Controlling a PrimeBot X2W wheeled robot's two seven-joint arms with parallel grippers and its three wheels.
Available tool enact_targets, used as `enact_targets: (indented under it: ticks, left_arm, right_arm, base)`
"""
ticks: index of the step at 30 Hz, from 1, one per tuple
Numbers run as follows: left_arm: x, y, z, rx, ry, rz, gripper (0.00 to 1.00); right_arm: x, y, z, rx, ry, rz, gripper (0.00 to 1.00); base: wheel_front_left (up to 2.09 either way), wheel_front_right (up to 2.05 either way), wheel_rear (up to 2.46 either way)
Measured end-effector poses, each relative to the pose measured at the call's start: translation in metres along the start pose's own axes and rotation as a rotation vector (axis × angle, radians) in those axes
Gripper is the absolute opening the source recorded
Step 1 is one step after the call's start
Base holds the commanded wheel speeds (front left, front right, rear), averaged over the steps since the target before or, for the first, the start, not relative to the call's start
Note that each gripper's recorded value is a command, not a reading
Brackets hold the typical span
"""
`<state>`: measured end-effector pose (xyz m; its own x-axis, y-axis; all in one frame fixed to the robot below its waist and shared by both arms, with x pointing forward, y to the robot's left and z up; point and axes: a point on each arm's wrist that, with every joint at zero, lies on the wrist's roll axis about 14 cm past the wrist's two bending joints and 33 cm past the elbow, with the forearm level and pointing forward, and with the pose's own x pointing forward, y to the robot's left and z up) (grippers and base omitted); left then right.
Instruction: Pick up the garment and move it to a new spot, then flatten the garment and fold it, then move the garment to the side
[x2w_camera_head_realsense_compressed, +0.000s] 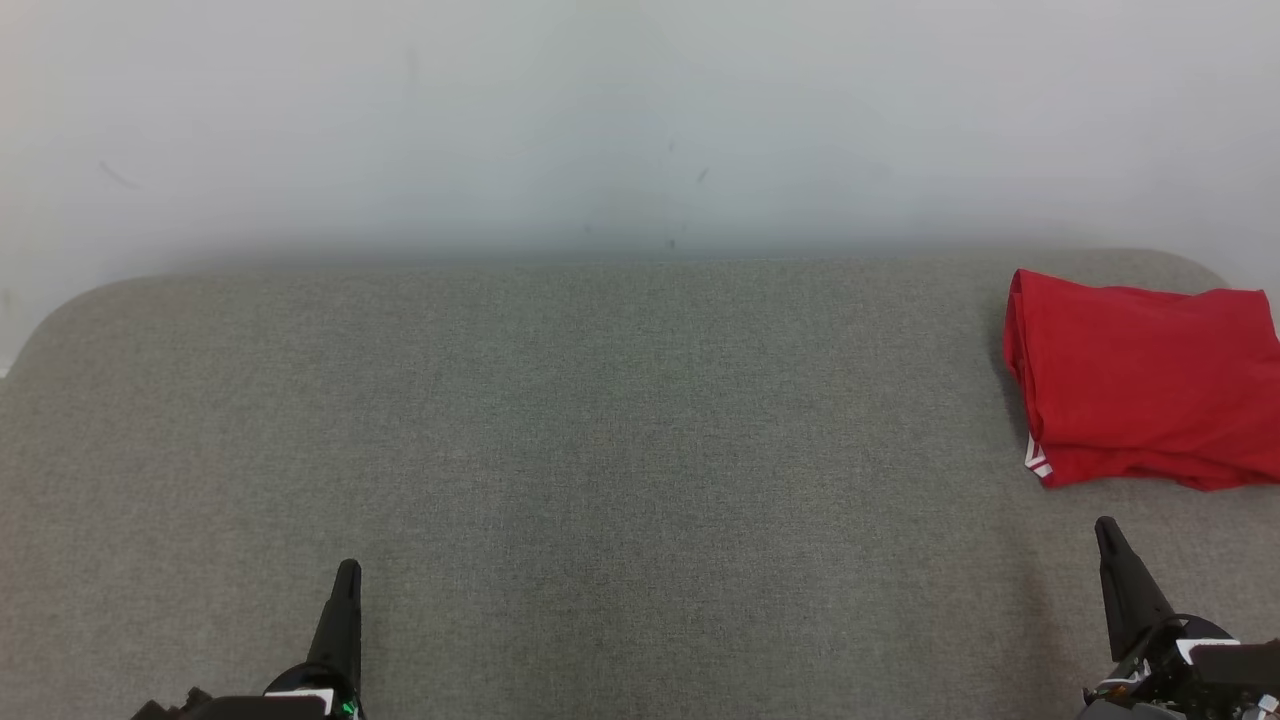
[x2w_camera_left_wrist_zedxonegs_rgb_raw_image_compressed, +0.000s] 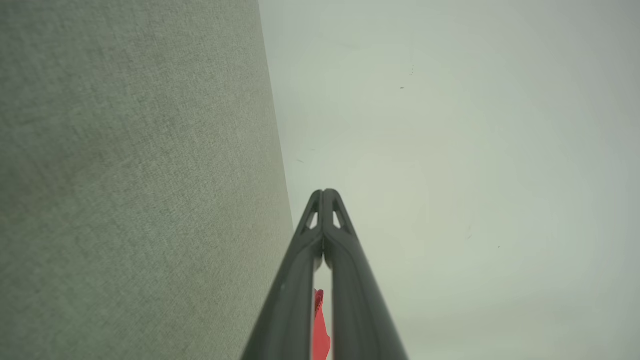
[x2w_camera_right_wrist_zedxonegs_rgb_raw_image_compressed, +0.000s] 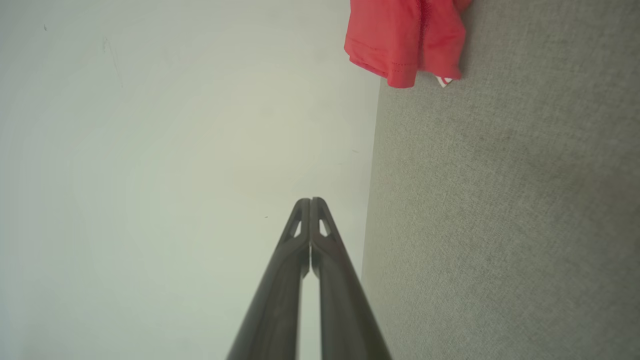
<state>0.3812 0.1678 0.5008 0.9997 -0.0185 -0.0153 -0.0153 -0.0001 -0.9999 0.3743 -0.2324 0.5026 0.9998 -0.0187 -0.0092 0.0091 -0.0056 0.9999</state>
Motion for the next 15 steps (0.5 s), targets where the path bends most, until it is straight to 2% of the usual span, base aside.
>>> enact_targets:
  ticks: [15]
  left_arm:
    - [0.0,0.0,0.0,0.0,0.0,0.0,0.0]
  right_arm:
    - [0.0,0.0,0.0,0.0,0.0,0.0,0.0]
  base:
    - [0.0,0.0,0.0]
